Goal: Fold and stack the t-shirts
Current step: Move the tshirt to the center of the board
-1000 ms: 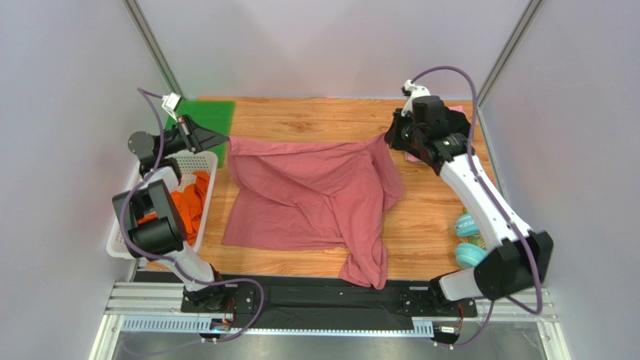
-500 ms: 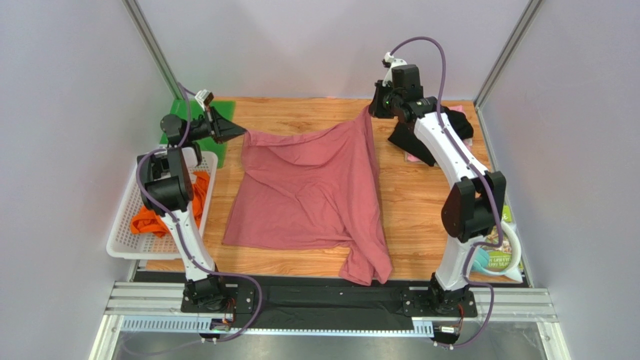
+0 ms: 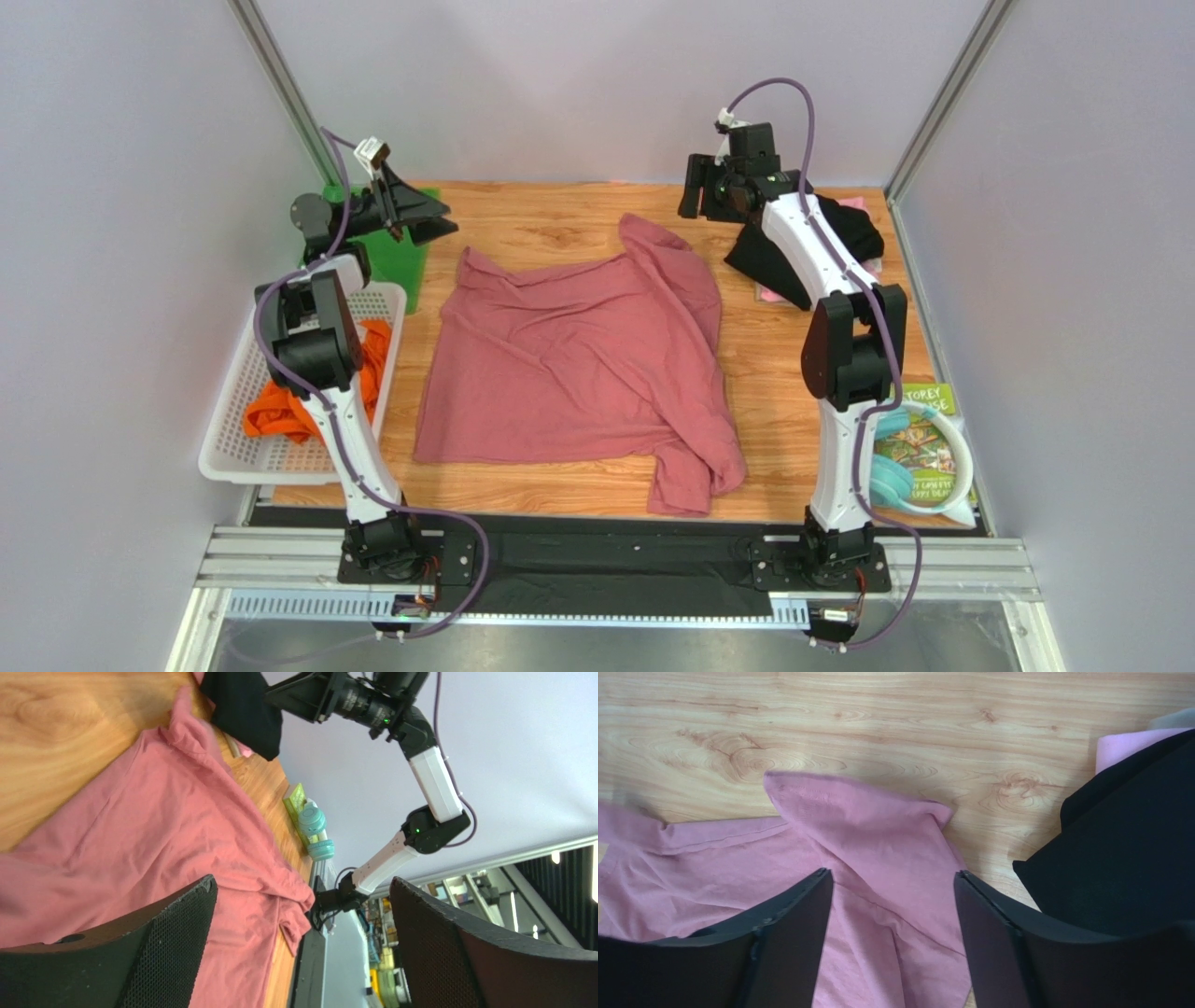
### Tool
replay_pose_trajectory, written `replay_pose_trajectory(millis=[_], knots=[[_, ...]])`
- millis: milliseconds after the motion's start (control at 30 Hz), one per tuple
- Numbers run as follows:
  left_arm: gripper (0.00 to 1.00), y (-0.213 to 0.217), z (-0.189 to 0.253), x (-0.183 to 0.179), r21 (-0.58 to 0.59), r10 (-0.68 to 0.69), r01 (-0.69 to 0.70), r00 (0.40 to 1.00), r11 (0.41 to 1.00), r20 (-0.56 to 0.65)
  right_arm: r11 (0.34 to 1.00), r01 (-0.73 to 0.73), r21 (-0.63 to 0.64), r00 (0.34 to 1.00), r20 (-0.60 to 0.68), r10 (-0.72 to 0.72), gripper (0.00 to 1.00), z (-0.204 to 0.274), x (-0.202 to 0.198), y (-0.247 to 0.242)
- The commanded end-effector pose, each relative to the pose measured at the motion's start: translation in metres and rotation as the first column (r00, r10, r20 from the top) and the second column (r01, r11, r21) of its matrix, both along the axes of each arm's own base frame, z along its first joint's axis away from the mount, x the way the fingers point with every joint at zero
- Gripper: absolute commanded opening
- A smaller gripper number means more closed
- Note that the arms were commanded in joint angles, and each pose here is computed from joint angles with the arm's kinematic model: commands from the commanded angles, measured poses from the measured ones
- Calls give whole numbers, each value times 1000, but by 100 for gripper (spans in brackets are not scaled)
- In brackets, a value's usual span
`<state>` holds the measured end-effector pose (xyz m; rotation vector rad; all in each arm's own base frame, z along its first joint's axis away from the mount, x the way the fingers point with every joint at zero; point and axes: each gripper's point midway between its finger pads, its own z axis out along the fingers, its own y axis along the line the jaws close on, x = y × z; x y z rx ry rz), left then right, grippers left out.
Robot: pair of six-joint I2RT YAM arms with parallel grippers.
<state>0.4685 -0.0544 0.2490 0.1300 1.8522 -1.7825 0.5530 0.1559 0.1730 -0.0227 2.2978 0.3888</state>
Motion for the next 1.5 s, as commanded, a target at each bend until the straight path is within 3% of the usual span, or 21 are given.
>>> replay_pose_trajectory(millis=[0, 67, 200, 267, 400, 467, 533, 567, 600, 800, 900, 967, 1000, 1100, 1167, 1333, 1467], knots=[[100, -2, -47, -48, 210, -217, 197, 973, 958, 76, 999, 2, 44, 994, 114, -7, 72, 59, 1, -1], [100, -15, -57, -59, 186, -243, 234, 970, 954, 28, 998, 0, 59, 993, 121, -7, 72, 67, -5, 0], [99, -38, -54, -79, 190, -297, 283, 954, 940, 49, 996, -23, 88, 991, 135, 11, 76, 78, -16, 5], [100, -35, -37, -78, 214, -286, 259, 952, 942, 106, 996, -29, 86, 989, 145, 16, 77, 84, -22, 4], [100, -31, -28, -74, 215, -275, 252, 957, 944, 88, 996, -36, 87, 990, 141, 24, 81, 84, -31, 4], [100, -17, -13, -60, 194, -206, 187, 975, 963, 87, 994, -48, 100, 990, 140, 34, 82, 87, -36, 7], [100, -3, 2, -52, 165, -140, 124, 986, 978, 94, 993, -59, 98, 990, 133, 45, 84, 85, -43, 11], [100, -2, 8, -49, 143, -112, 97, 989, 985, 101, 993, -69, 100, 991, 123, 57, 98, 82, -47, 13], [100, -3, 7, -50, 148, -119, 104, 988, 984, 95, 992, -78, 98, 991, 117, 67, 100, 81, -50, 17], [100, -11, -11, -68, 167, -160, 144, 983, 975, 90, 993, -82, 90, 997, 21, 80, 100, 34, -65, 31], [100, -12, -11, -72, 173, -165, 146, 981, 974, 99, 999, 31, -10, 999, 22, -31, 100, 20, -63, 5], [100, -12, -8, -72, 176, -163, 142, 980, 974, 111, 976, 176, -126, 981, 103, -163, 100, 4, -62, -32], [100, -12, -6, -71, 174, -159, 138, 981, 975, 111, 967, 221, -129, 964, 176, -197, 100, 23, -66, -47], [100, -11, -2, -68, 176, -154, 131, 980, 976, 125, 913, 367, -176, 902, 305, -304, 100, 20, -82, -93], [100, -11, -2, -67, 175, -153, 130, 980, 976, 125, 907, 396, -146, 874, 364, -323, 100, 23, -81, -107], [100, -11, 4, -69, 178, -148, 122, 979, 977, 142, 850, 468, -241, 858, 356, -371, 100, -10, -91, -152], [100, -9, 4, -69, 179, -147, 122, 980, 976, 135, 864, 459, -206, 859, 353, -372, 100, -23, -93, -164]])
